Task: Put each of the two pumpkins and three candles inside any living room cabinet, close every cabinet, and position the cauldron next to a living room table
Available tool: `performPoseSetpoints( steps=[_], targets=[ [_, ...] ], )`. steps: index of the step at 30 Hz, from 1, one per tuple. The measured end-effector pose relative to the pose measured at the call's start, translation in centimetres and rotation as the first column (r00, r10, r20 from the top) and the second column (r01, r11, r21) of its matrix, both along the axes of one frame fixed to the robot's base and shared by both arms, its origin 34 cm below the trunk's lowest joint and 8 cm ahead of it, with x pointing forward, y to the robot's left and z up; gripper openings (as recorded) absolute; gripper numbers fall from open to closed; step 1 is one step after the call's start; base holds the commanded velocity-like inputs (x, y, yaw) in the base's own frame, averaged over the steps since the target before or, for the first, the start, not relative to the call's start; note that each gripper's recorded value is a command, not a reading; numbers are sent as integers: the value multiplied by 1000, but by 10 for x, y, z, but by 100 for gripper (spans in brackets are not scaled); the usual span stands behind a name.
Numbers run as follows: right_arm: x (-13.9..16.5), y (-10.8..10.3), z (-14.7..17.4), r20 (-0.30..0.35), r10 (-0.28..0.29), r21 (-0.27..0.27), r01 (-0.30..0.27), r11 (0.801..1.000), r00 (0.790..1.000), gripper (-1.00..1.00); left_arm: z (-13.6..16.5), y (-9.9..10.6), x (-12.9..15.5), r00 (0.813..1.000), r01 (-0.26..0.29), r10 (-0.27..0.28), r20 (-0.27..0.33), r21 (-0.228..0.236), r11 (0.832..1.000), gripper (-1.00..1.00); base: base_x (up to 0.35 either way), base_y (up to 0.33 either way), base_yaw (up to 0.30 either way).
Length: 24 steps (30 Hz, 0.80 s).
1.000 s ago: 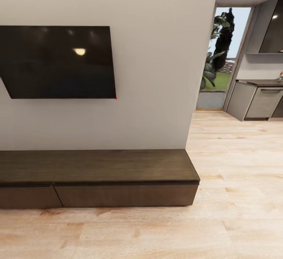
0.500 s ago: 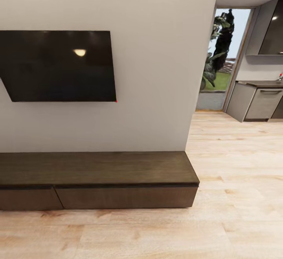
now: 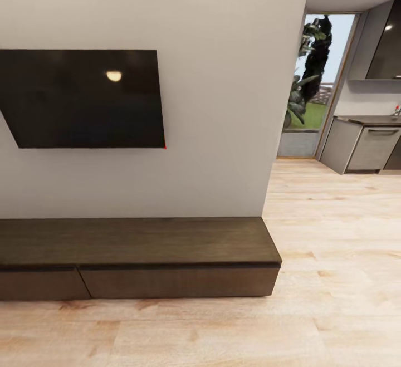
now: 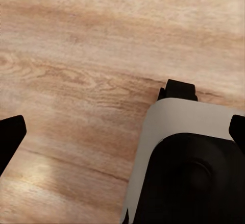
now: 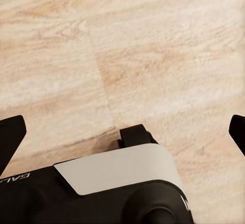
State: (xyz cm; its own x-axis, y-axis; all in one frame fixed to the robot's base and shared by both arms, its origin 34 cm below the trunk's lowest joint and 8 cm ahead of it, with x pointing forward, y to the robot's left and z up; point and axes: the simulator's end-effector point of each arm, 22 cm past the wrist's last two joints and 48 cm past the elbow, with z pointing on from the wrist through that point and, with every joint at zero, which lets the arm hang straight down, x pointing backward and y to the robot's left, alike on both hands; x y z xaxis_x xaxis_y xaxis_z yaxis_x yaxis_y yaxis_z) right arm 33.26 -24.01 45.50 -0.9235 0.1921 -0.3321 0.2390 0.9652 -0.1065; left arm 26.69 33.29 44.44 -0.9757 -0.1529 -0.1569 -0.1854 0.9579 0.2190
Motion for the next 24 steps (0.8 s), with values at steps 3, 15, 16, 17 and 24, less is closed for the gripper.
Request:
performPoseSetpoints(
  steps=[3, 15, 16, 17, 24],
  targets=[
    [0, 0, 5, 0, 1, 0, -1, 1000, 1000, 100, 5, -1, 0, 1000, 1, -1, 1, -5, 1000, 100, 0, 0, 0],
    [-14, 15, 18, 2, 56, 138, -55, 989, 998, 100, 19, -30, -6, 999, 42, -42, 3, -145, 989, 100, 0, 0, 0],
    [-14, 15, 20, 1, 57, 140, -56, 989, 998, 100, 20, -31, -7, 999, 43, -43, 1, -146, 988, 100, 0, 0, 0],
    [-14, 15, 19, 0, 57, 141, -57, 988, 998, 100, 20, -31, -8, 999, 44, -44, 0, -147, 988, 100, 0, 0, 0],
    [-16, 13, 19, -6, 55, 135, -53, 989, 998, 100, 20, -31, -12, 999, 48, -49, -4, -149, 988, 100, 0, 0, 0]
  ],
)
